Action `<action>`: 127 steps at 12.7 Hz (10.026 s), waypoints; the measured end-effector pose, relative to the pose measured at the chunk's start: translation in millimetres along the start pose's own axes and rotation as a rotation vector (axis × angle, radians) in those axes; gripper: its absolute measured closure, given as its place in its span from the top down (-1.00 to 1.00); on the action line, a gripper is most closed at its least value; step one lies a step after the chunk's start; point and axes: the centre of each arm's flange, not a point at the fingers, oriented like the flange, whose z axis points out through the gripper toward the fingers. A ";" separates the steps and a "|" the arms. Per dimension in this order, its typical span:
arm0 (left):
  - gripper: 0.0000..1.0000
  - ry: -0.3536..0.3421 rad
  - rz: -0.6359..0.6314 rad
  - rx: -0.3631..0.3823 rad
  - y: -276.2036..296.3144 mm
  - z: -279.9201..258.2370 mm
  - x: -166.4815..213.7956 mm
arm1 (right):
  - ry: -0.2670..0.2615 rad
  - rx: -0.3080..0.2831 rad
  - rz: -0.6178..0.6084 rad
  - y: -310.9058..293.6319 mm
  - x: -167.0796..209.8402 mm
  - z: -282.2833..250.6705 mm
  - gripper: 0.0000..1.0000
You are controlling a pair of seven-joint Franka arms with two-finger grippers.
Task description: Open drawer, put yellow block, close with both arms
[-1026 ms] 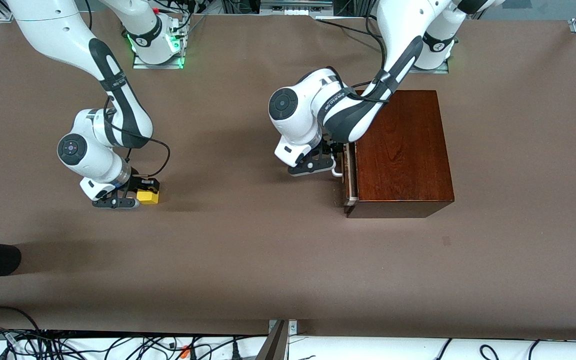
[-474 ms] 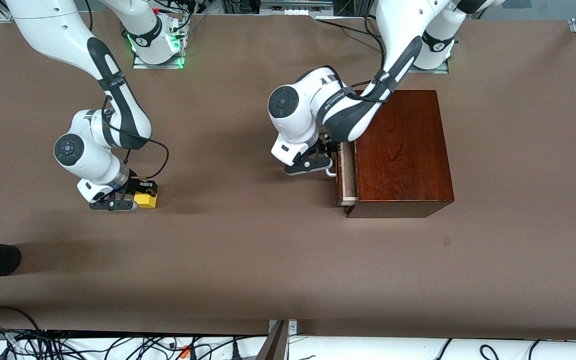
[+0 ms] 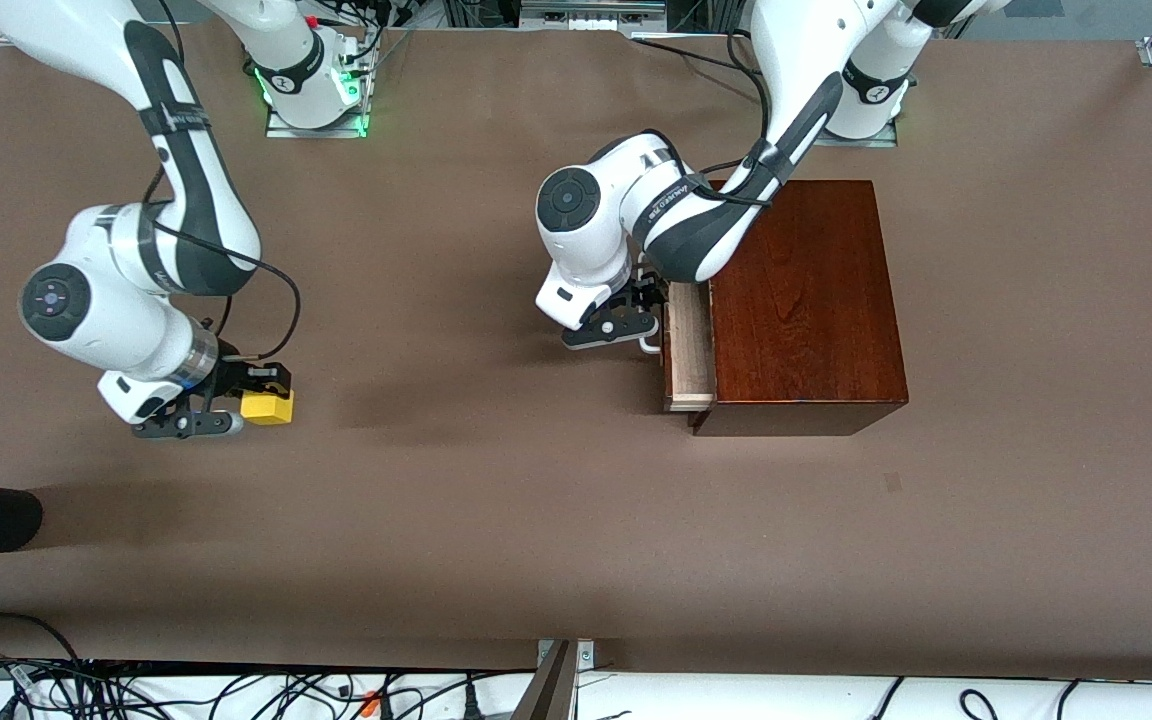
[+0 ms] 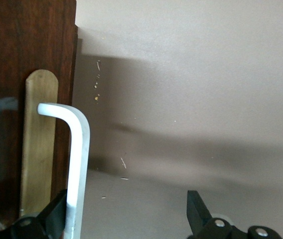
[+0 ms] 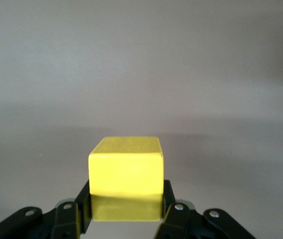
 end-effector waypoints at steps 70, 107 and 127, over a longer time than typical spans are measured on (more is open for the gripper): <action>1.00 0.004 0.164 -0.160 -488.8 -238.4 112.9 | 0.167 -0.225 -1.528 -595.9 -178.5 57.1 0.11; 1.00 -0.146 0.513 -0.228 -334.6 -212.7 68.4 | 0.053 -0.049 -0.517 -146.9 -43.2 -275.8 1.00; 1.00 -0.005 1.709 -0.209 5.7 -8.4 -9.7 | -0.001 -0.009 -0.165 -2.9 -91.4 -248.6 1.00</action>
